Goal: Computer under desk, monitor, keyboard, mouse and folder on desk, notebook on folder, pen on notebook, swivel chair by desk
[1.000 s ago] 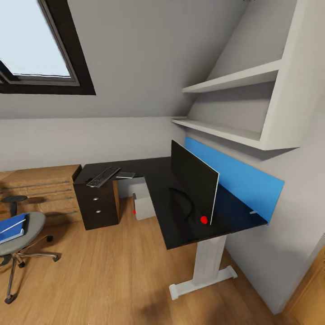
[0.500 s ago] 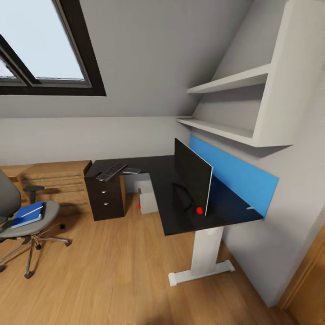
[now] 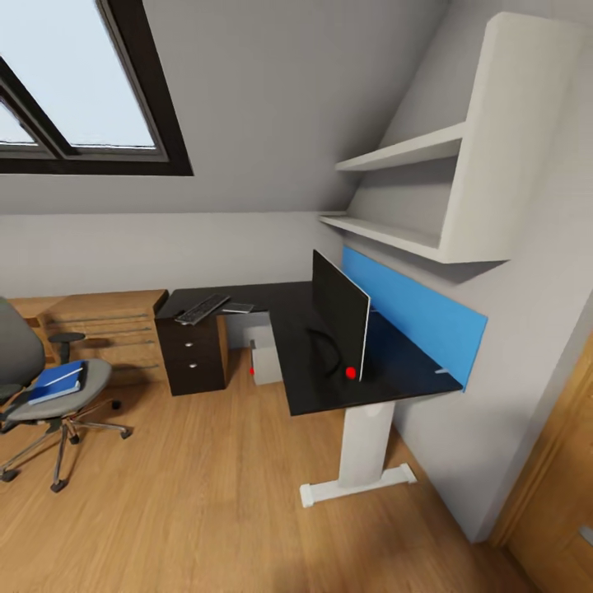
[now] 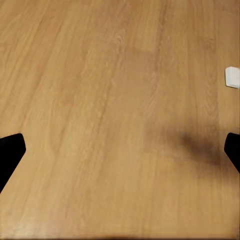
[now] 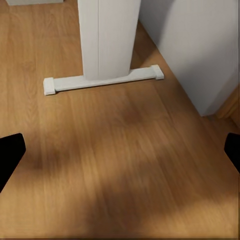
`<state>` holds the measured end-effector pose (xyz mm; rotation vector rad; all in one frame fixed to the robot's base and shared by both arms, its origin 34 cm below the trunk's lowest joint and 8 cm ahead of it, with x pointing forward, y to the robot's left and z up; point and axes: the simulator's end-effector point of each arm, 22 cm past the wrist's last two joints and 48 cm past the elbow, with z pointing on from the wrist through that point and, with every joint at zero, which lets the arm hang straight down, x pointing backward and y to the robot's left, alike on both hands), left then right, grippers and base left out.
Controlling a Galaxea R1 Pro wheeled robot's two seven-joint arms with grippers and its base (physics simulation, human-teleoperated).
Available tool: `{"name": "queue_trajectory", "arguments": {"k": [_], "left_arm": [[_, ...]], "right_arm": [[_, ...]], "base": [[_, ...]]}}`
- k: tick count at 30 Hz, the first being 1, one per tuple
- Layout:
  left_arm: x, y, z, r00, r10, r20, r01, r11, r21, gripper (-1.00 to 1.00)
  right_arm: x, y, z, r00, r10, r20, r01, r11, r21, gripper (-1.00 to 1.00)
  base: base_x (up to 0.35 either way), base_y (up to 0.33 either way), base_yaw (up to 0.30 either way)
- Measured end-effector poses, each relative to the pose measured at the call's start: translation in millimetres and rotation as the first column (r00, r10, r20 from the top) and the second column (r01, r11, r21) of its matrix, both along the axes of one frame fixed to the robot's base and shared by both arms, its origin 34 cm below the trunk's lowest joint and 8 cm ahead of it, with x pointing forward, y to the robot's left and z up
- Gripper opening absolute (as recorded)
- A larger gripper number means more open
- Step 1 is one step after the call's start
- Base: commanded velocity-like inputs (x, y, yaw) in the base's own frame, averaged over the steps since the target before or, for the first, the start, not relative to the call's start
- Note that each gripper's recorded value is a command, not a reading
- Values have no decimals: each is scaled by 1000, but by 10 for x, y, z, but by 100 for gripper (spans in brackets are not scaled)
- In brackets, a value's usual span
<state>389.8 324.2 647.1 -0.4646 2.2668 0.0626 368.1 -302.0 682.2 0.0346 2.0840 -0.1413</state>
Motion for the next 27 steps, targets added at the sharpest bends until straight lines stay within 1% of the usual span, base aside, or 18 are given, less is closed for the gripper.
{"name": "queue_trajectory", "arguments": {"k": [8,11,22,27], "left_arm": [[1,-7,0,1000,-1,0,1,1000,-1,100],[0,-7,0,1000,-1,0,1,1000,-1,100],[-12,-8,-11,1000,-1,-4,1,1000,-2,100],[-21,-6,-18,1000,-1,-7,1,1000,-2,100]], "right_arm": [[1,0,2,1000,0,1,0,1000,0,100],[1,6,2,1000,1,1,-1,1000,1,100],[-9,16,-8,1000,3,-3,-3,1000,1,100],[-15,16,-13,1000,3,-5,-3,1000,2,100]], "base": [[-21,-159,2],[-4,-223,90],[-1,-237,233],[0,-183,260]]}}
